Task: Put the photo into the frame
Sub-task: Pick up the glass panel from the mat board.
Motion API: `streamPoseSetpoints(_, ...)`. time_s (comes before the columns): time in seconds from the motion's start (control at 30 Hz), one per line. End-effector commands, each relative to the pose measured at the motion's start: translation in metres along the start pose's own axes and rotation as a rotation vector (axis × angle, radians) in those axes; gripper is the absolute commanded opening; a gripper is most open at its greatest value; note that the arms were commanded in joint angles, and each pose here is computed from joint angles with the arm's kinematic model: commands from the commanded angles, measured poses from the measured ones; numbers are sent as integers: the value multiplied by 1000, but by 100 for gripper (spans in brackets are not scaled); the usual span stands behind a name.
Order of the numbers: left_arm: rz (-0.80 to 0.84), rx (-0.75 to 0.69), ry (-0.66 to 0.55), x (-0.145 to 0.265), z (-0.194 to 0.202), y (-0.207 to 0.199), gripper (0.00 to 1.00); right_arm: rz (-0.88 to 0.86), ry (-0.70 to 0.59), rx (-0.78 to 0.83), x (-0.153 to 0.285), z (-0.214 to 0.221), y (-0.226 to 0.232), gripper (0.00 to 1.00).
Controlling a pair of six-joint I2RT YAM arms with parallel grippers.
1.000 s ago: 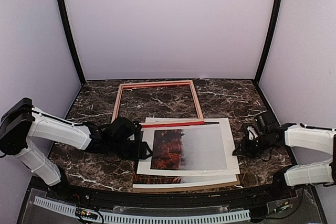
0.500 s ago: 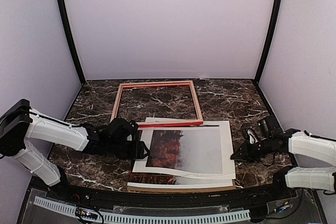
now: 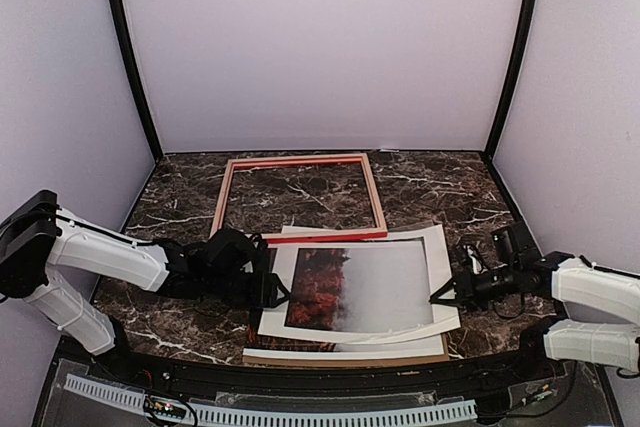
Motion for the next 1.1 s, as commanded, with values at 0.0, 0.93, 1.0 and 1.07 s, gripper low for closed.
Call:
streamPoseSetpoints(0.0, -79, 22, 164, -6, 39, 26, 65, -26, -8, 48, 2, -3, 9, 20)
streamPoseSetpoints(0.93, -105, 2, 175, -5, 40, 27, 65, 381, -137, -89, 20, -24, -31, 56)
streamPoseSetpoints(1.0, -106, 2, 173, -5, 40, 27, 65, 394, -133, -89, 19, -23, -31, 56)
streamPoseSetpoints(1.07, -108, 2, 173, -5, 40, 27, 65, 405, -127, -87, 18, -22, -31, 56)
Point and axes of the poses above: each gripper's point midway between its finger pads, its own x axis back along the fingers, its own y axis along the line the jaws close on, z = x × y, the point moved 4 cm from there along x, back along the fingers, and after that the axes turned 5 degrees about x, right-handed, at the moved point
